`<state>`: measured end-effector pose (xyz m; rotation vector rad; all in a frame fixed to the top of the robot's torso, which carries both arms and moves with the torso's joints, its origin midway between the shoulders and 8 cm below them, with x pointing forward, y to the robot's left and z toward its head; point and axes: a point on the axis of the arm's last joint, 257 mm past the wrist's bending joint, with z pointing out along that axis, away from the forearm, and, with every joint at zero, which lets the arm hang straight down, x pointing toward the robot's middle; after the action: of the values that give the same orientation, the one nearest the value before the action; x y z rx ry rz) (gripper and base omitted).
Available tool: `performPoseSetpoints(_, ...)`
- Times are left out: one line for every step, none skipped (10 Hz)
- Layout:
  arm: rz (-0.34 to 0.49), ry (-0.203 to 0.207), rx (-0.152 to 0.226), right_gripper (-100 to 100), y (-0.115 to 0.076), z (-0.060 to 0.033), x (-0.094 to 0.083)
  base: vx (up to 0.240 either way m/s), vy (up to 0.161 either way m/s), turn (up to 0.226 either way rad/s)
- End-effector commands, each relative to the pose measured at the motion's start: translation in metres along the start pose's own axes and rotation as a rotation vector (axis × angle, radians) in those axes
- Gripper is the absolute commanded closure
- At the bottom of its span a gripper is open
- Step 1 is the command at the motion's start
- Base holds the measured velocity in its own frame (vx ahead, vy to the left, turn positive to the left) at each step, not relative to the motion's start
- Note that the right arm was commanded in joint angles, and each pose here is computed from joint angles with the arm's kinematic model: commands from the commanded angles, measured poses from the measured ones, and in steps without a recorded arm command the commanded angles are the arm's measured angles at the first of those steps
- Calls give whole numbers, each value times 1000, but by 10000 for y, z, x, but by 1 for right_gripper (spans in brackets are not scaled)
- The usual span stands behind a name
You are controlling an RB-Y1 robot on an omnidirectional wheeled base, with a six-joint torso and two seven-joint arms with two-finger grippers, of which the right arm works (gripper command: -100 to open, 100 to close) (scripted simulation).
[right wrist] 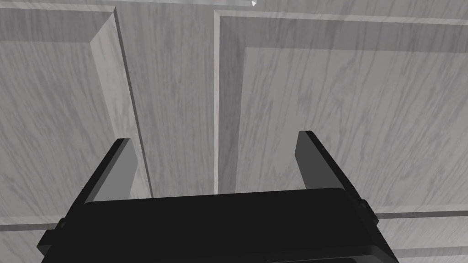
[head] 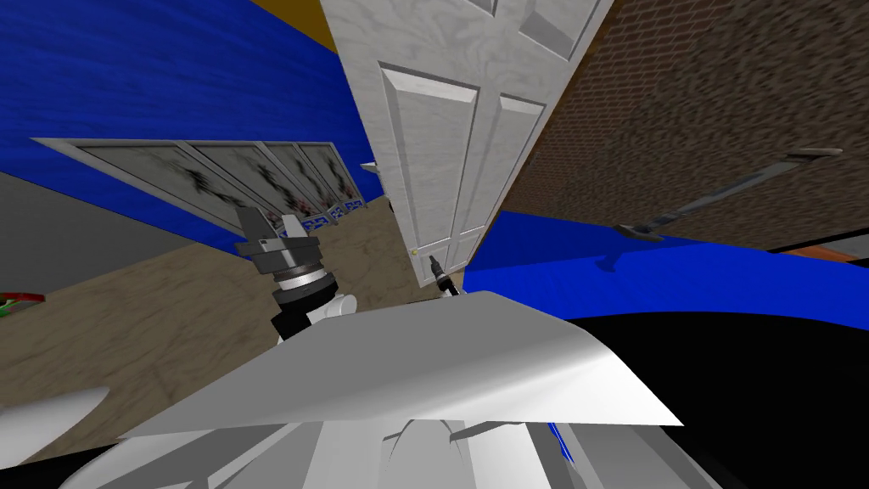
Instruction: Push the door open
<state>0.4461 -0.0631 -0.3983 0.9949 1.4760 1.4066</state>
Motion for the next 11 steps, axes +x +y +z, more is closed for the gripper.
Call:
performPoseSetpoints(-8,-5,-1,-100,-17,-13,-58,208,105,22)
performPoseSetpoints(-8,-8,-3,-100,-13,-16,-62,224,128,29)
performPoseSetpoints(-3,-9,-6,-100,-4,-13,-47,201,162,25)
performPoseSetpoints(4,-11,-10,-100,10,-6,-16,129,164,31)
performPoseSetpoints(18,-12,-16,-100,37,10,51,117,159,36)
performPoseSetpoints(33,-12,-22,-100,63,27,118,105,155,30)
performPoseSetpoints(24,-12,-18,-100,38,24,82,37,63,-29)
performPoseSetpoints(24,-12,-18,100,38,24,82,-9,-9,17)
performPoseSetpoints(24,-12,-18,100,38,24,82,-15,-26,22)
performPoseSetpoints(24,-12,-18,100,38,24,82,-12,-18,12)
performPoseSetpoints(24,-12,-18,100,38,24,82,-8,-7,1)
